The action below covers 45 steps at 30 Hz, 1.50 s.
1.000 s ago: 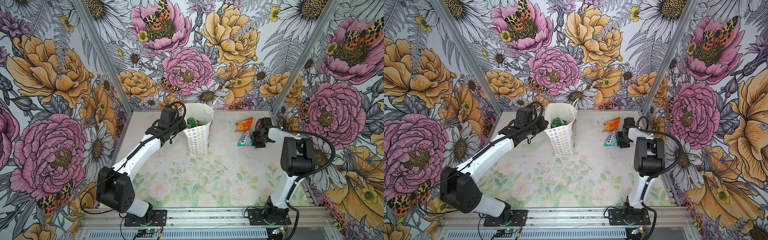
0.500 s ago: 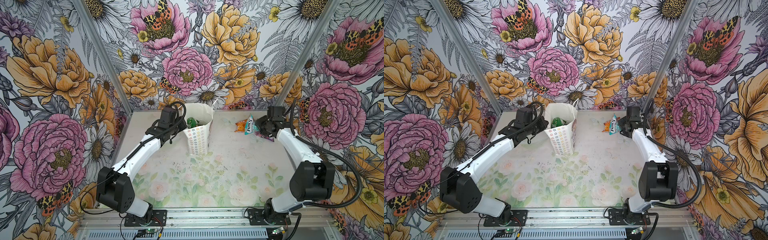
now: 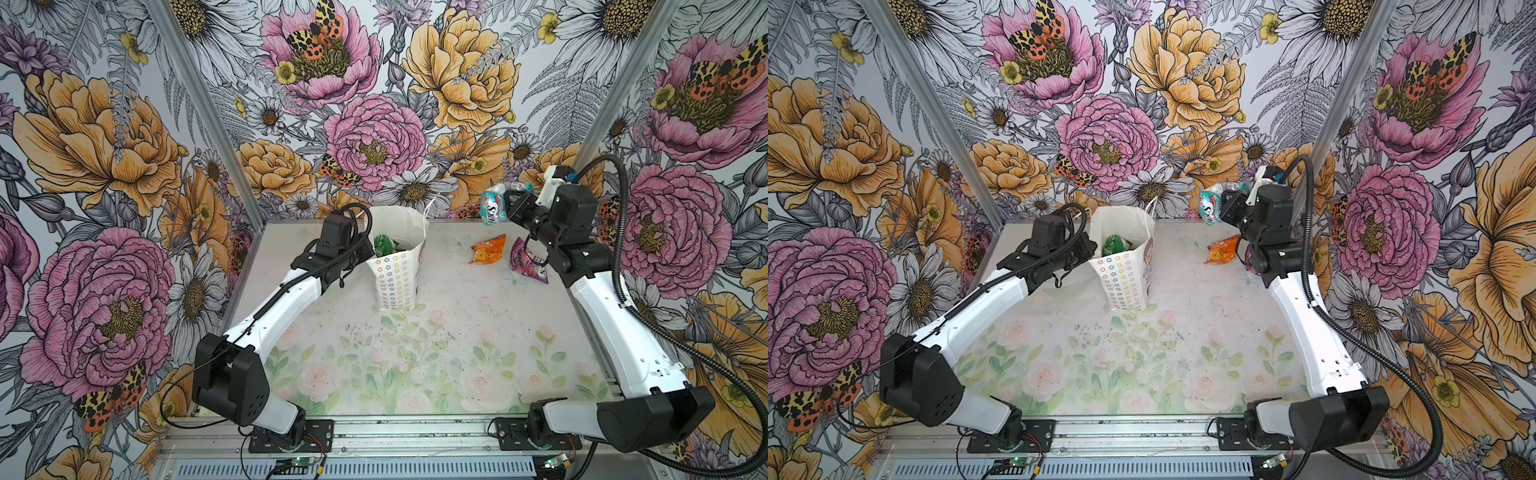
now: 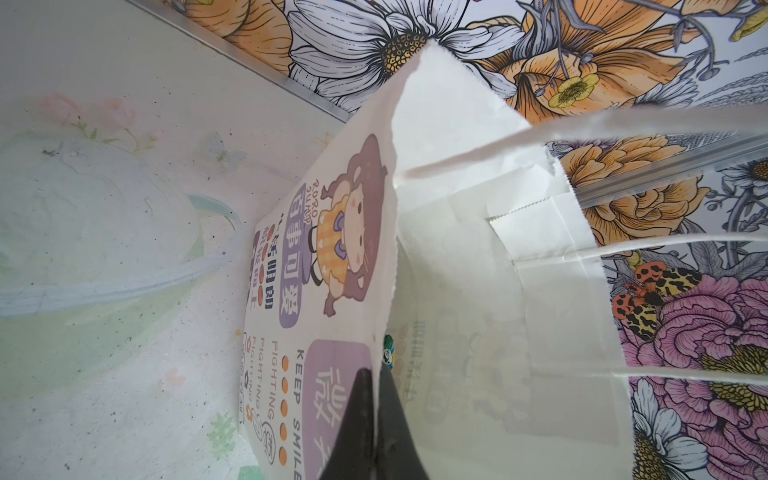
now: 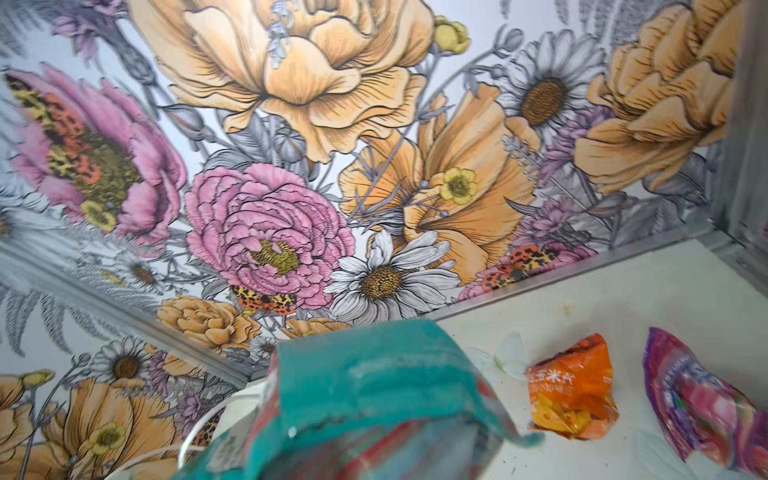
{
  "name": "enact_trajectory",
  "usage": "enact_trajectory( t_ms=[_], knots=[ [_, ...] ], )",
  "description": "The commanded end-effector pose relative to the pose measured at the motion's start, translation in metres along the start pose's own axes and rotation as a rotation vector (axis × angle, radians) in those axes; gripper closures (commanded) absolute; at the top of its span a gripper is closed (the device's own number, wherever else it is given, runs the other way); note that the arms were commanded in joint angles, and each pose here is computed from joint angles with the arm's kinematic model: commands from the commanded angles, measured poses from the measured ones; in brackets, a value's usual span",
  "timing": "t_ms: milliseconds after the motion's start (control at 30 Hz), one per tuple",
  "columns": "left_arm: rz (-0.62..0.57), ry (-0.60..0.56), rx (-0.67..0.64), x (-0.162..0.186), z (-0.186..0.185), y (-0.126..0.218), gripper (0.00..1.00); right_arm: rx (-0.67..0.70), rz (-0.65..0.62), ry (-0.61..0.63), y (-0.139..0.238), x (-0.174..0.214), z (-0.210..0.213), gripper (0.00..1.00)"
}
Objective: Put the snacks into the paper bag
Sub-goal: 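Lift the teal packet with the right gripper and carry it over the bag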
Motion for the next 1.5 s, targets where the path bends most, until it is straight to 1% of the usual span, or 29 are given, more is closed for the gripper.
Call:
enact_trajectory(
  t_ms=[0,133,300,467,667,900,1033,1233,1467],
  knots=[
    [-0.073,-0.008,0.052,-0.017,-0.017,0.014,1.00,-0.194,-0.131,0.149,0.033,-0.036,0.064,1.00],
    [-0.070,-0.008,0.057,-0.017,-0.018,0.015,1.00,-0.308,-0.157,0.220,0.045,-0.040,0.106,1.00],
    [-0.070,-0.008,0.058,-0.016,-0.018,0.015,1.00,-0.429,-0.171,0.319,0.050,-0.031,0.156,1.00],
    [-0.065,-0.011,0.063,-0.015,-0.020,0.014,1.00,-0.495,-0.175,0.414,0.048,-0.015,0.193,1.00],
    [-0.066,-0.011,0.064,-0.015,-0.021,0.016,1.00,-0.538,-0.171,0.506,0.044,0.010,0.224,1.00],
    [-0.070,-0.012,0.066,-0.015,-0.021,0.017,1.00,-0.577,-0.137,0.590,0.036,0.045,0.248,1.00],
    [-0.073,-0.012,0.066,-0.015,-0.021,0.019,1.00,-0.592,-0.105,0.606,0.028,0.064,0.256,1.00],
    [-0.076,-0.012,0.071,-0.014,-0.021,0.020,1.00,-0.593,-0.046,0.617,0.011,0.092,0.258,1.00],
    [-0.077,-0.011,0.068,-0.013,-0.020,0.021,1.00,-0.532,0.001,0.643,-0.010,0.113,0.246,1.00]
  ],
)
Point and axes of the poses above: each gripper's point midway between its finger pads, its own y axis back along the fingers, its own z axis along the line the jaws close on, x = y × z, the point moved 3 cm from there along y, back along the fingers, and after that the axes turned 9 degrees about -y, right-handed, at the moved point
